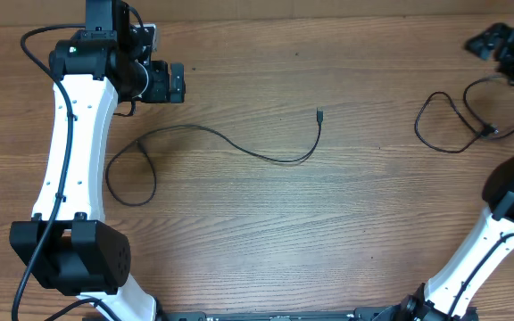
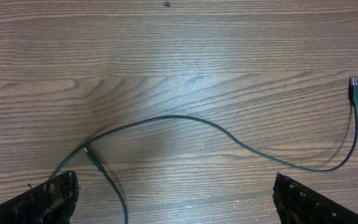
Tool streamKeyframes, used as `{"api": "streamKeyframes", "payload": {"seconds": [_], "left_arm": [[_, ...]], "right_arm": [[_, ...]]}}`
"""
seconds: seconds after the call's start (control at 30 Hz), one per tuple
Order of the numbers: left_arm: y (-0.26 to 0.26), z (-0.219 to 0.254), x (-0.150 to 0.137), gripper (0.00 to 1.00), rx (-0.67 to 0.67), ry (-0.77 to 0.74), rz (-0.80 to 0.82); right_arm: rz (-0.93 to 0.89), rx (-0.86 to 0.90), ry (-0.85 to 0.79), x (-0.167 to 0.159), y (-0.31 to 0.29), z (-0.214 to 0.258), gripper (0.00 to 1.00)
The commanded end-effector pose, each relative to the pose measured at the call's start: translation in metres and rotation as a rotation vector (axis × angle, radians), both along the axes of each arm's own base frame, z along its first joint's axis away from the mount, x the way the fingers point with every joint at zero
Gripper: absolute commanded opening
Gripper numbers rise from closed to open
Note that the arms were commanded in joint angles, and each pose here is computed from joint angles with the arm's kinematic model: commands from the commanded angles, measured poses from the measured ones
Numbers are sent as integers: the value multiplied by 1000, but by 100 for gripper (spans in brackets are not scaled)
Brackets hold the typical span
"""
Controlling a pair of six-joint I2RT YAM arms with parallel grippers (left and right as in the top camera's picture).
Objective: Untangle cables
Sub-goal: 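Reach the right gripper back to the remaining black cable and grasp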
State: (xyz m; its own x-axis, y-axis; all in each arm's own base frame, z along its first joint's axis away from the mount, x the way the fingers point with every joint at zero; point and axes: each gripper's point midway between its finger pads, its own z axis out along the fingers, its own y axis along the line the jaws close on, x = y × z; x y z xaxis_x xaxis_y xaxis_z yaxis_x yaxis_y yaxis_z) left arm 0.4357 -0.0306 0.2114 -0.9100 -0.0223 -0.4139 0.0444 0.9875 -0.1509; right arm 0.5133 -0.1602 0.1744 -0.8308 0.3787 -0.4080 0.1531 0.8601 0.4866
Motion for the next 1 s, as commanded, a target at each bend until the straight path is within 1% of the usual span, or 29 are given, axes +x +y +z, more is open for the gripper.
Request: {"api": "streamKeyframes", "payload": {"seconds": [0.0, 0.17, 0.4, 0.57, 0.73, 0.83, 0.87, 0.97], "left_arm": [[2, 5, 4, 99, -6, -13, 24], [2, 5, 4, 100, -6, -13, 23], [2, 5, 4, 100, -6, -13, 24], [2, 5, 4, 100, -6, -13, 24], [2, 5, 4, 100, -6, -13, 24], [2, 5, 4, 99, -6, -13, 24], [2, 5, 4, 99, -6, -13, 24], [2, 5, 4, 100, -6, -13, 24]], "right_arm": [[315, 42, -103, -5, 85, 32, 100], [668, -65, -62, -28, 166, 13, 100], [969, -218, -47, -42, 259, -6, 100], [1197, -294, -6, -72, 322, -28, 100], [1336, -363, 88, -104, 361, -62, 100], [1395, -423, 150, -120, 370, -84, 100], [1424, -438, 183, -131, 374, -94, 100], [1457, -428, 232, -146, 377, -105, 100]]}}
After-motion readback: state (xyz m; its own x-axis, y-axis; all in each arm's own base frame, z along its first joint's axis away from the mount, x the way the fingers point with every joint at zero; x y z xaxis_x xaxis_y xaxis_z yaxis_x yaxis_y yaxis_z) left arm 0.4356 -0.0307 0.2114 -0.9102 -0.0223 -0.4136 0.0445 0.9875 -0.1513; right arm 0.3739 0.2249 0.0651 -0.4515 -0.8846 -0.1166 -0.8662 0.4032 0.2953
